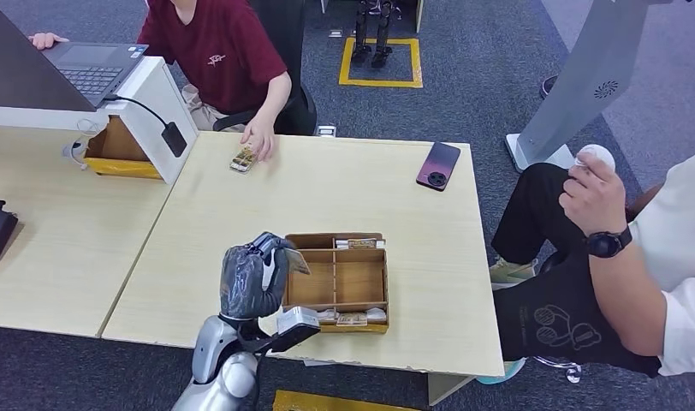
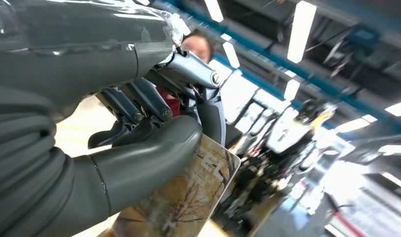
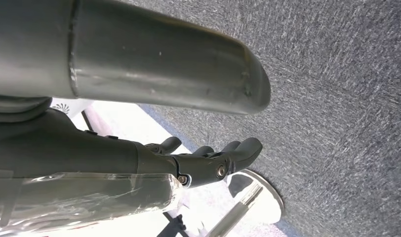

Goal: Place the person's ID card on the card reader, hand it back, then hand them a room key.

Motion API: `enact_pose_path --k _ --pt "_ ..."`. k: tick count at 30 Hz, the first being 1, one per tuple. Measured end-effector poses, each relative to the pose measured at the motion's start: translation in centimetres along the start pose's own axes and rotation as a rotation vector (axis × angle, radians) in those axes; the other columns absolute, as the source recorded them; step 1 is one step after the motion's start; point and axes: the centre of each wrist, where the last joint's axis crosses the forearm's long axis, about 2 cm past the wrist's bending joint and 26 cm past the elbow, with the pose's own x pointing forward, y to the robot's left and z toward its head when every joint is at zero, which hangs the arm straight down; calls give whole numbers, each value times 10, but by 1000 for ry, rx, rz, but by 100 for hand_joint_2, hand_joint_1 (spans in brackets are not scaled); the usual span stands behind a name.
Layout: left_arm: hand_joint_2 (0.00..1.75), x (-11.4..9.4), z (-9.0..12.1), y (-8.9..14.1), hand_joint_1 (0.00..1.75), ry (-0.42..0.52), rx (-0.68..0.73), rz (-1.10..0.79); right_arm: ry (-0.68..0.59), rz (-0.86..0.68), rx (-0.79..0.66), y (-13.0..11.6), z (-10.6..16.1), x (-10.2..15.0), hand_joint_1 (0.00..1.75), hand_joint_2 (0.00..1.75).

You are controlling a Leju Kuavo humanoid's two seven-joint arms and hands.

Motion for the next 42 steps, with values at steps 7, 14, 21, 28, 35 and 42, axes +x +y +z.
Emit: enact_pose_path --k 7,14,21,28,35,42 --pt "175 -6 -49 16 175 -53 86 -56 -10 4 -1 0 0 1 0 0" --pt "175 -35 -100 25 175 -68 101 -201 -35 22 -3 -2 -1 5 0 0" --pt "175 -98 -133 39 175 112 46 -456 -69 62 1 -5 -3 14 0 0" --pt "175 -143 -137 56 175 254 14 -566 -97 87 -5 -8 -5 21 0 0" --pt "175 -155 -127 56 175 313 -15 -578 -110 96 -7 -9 -6 23 0 0" --pt "175 -160 -122 56 175 337 -28 -576 -111 102 -7 -9 -6 23 0 0"
